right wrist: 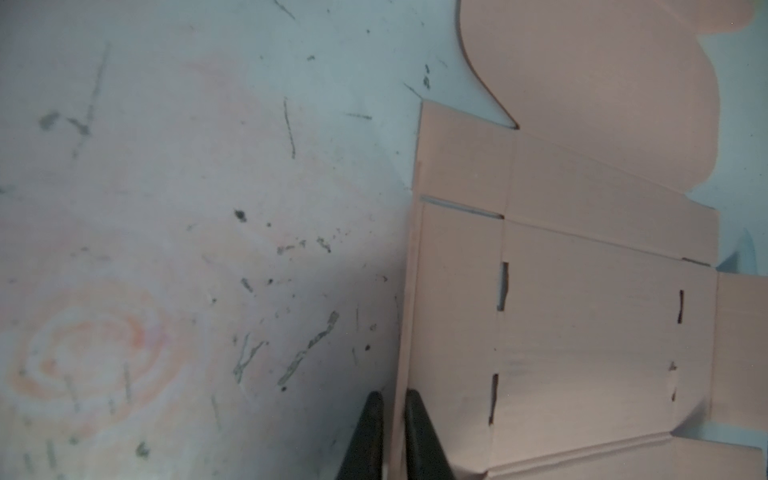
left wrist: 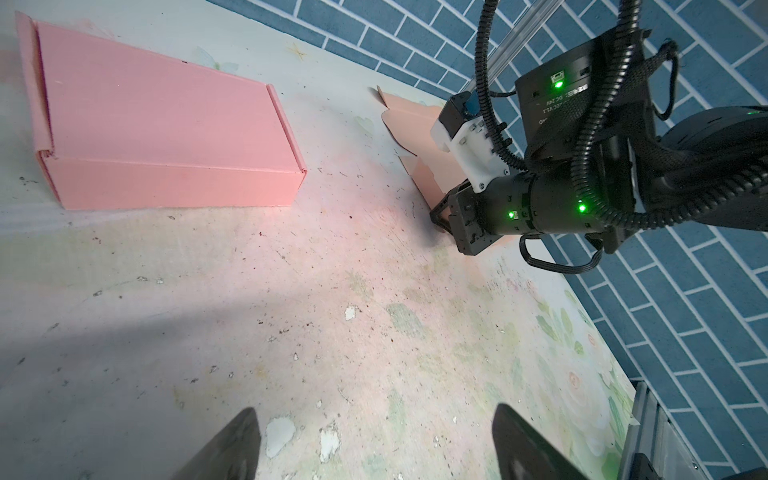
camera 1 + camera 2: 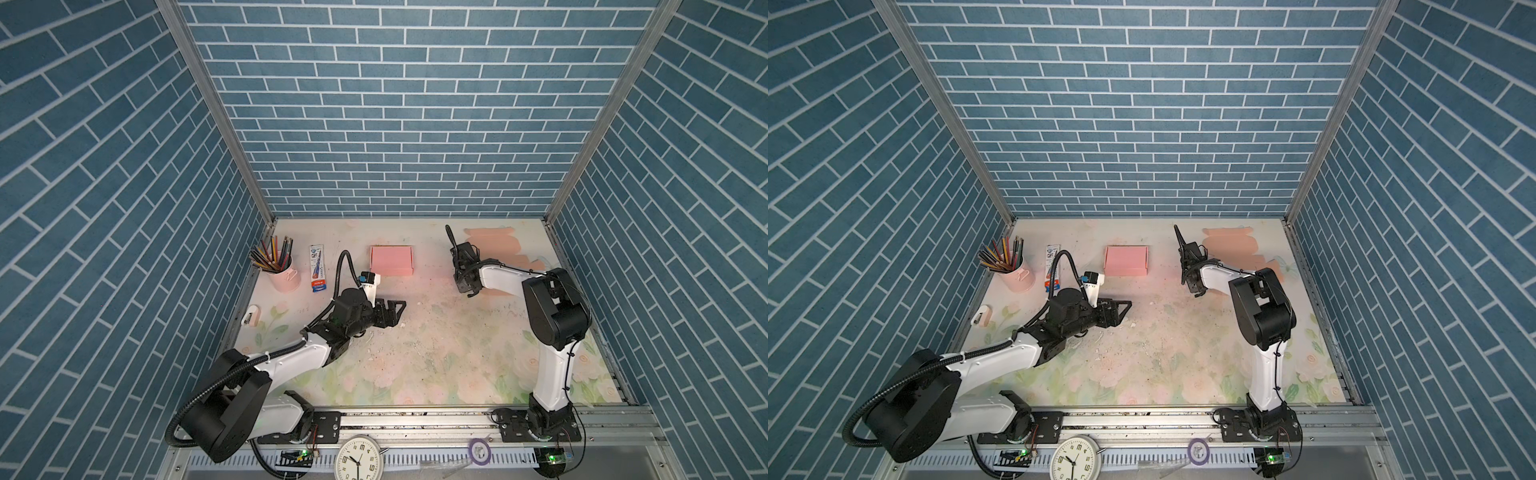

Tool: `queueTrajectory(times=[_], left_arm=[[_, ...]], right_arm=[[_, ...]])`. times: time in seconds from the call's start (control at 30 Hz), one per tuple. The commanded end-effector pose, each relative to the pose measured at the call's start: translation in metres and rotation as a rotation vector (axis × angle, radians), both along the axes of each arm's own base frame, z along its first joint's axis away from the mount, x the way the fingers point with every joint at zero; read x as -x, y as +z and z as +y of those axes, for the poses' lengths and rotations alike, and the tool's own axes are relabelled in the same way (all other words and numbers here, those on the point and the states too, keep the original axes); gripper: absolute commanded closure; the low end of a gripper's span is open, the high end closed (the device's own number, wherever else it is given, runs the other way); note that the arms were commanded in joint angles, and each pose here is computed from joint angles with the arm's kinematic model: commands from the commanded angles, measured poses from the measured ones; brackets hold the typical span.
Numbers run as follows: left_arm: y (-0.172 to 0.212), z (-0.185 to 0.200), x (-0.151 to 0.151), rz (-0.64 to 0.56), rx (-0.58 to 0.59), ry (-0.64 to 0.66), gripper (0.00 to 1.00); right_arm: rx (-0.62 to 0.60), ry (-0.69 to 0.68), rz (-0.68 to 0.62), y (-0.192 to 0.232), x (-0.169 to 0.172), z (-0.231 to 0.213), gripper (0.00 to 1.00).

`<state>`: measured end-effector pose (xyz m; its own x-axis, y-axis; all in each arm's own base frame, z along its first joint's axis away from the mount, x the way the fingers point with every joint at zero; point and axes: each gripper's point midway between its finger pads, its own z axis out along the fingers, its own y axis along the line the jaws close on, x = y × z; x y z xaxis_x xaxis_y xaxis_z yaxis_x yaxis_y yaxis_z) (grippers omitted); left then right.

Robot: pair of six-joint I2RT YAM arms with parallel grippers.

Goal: Fold the paper box
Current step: 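Grasp the peach cardboard blank's edge with the right gripper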

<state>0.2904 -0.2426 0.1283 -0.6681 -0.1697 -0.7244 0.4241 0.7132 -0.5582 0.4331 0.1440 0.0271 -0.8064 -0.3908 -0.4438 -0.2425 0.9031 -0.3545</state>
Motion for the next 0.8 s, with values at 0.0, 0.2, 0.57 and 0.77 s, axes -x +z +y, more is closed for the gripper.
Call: queueTrajectory(times=[0.0,0.2,0.57,0.77], left_arm=[[0.001,-0.001,0.002,-0.003,0.012,-0.002,0.12],[0.001,0.002,0.003,-0.002,0.008,0.013,0.12],[-0.005,0.004,0.001,0.017,-0.007,0.024,0.12],[-0.008,0.007,0.0,0.039,0.009,0.027,0.12]], right_arm=[[0.037,0.001,-0.001,0.002,0.005,-0.004,0.9],[0.072,0.0,-0.004,0.008,0.01,-0.006,1.0],[-0.038,0.005,-0.07,0.048,0.034,0.006,1.0],[-0.133,0.051,-0.127,0.078,0.06,0.024,1.0]])
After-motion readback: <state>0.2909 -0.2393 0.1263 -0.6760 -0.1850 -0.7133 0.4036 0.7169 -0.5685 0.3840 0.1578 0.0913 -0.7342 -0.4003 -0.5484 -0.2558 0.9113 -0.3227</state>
